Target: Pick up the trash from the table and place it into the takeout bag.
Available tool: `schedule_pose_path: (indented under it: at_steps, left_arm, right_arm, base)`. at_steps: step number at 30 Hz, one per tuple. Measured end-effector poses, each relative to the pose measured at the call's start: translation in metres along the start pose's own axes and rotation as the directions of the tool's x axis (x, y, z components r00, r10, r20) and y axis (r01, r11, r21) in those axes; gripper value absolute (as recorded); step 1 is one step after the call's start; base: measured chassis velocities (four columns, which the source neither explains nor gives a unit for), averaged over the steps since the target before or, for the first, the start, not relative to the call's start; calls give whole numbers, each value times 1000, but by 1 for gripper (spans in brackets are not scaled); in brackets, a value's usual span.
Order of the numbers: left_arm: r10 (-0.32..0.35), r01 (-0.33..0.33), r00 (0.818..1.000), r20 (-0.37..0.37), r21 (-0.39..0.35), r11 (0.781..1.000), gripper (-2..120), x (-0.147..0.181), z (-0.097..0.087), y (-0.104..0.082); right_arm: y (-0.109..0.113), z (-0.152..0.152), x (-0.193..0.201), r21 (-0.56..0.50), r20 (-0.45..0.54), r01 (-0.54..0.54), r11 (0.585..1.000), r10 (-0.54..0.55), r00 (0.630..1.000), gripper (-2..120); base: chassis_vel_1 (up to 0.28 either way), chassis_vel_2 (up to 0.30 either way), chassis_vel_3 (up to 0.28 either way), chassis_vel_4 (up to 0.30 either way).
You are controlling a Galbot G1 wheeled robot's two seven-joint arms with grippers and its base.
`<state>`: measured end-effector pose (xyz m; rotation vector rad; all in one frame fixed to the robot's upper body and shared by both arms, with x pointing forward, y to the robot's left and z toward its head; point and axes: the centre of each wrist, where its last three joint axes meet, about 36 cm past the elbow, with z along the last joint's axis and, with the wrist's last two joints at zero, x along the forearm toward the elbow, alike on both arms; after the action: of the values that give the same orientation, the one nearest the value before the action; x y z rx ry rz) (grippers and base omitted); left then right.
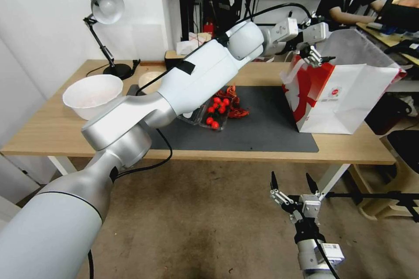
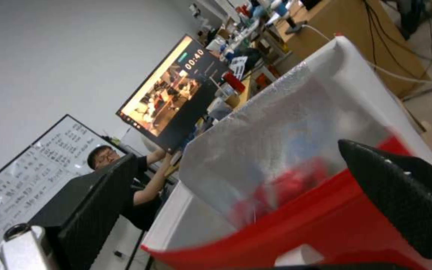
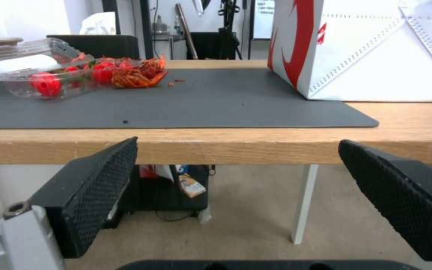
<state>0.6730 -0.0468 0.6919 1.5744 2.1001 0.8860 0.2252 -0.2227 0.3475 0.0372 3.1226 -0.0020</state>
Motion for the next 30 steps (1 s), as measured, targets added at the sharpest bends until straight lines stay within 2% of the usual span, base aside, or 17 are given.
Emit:
schedule_pose_path:
  at_steps: [5,7,9,11,12,15,17,18,19,21,22,23,24,25,27,28,30]
  left_arm:
    - [-25,25,1000,5,67,997,100,12,7,-4]
    - [-61,62,998,-6,126,990,100,21,15,-9]
    - [-65,66,998,-7,140,988,100,23,16,-10]
    - [-98,98,995,-10,261,961,100,34,23,-19]
    - [-98,98,995,-10,261,961,100,34,23,-19]
    - [-163,166,986,-41,382,909,100,49,34,-29]
    - [-169,172,985,-44,386,906,100,50,35,-29]
    - [-223,235,972,-80,417,878,100,58,38,-33]
    - [-249,264,964,-93,434,861,100,63,40,-34]
    - [-259,274,961,-97,444,853,100,66,42,-35]
    - [-270,282,958,-97,484,829,100,76,47,-38]
    - [-265,271,960,-87,517,812,100,83,52,-39]
    - [-265,271,960,-87,517,812,100,83,52,-39]
    - [-256,255,964,-75,541,802,100,88,56,-41]
    - [-206,186,978,-33,588,787,100,105,70,-44]
    - [-177,148,984,-9,599,787,100,112,76,-46]
    - [-156,118,988,10,604,788,100,118,81,-47]
  right_arm:
    - [0,-1,-1,-1,3,1,1000,-1,1000,100]
    - [1,-1,-2,-2,4,2,1000,-2,1000,100]
    - [1,-1,-2,-2,4,2,1000,-2,1000,100]
    - [1,0,-2,-1,2,3,1000,-3,1000,100]
    - [1,0,-2,-1,2,3,1000,-3,1000,100]
    - [0,2,-3,0,-1,4,1000,-4,1000,100]
    - [0,2,-3,0,-2,4,1000,-4,1000,100]
    - [0,3,-3,1,-4,5,1000,-5,1000,100]
    - [0,4,-4,2,-5,5,1000,-5,1000,100]
    - [0,4,-4,2,-6,5,1000,-5,1000,100]
    - [0,5,-4,2,-8,7,1000,-7,1000,100]
    - [1,5,-4,2,-8,8,1000,-8,1000,100]
    - [1,5,-4,2,-8,8,1000,-8,1000,100]
    - [1,5,-4,2,-8,9,1000,-9,1000,100]
    - [1,6,-6,3,-9,13,1000,-13,1000,100]
    - [1,7,-6,4,-10,14,1000,-14,1000,100]
    - [1,7,-6,4,-11,15,1000,-15,1000,100]
  base:
    - [0,0,0,0]
    - [0,0,0,0]
    - [0,0,0,0]
    - [0,0,0,0]
    - [0,0,0,0]
    - [0,0,0,0]
    - [0,0,0,0]
    - [0,0,0,0]
    - [0,0,0,0]
    - [0,0,0,0]
    - [0,0,0,0]
    - [0,0,0,0]
    - [0,0,0,0]
    - [0,0,0,0]
    - [0,0,0,0]
    - [0,0,0,0]
    - [0,0,0,0]
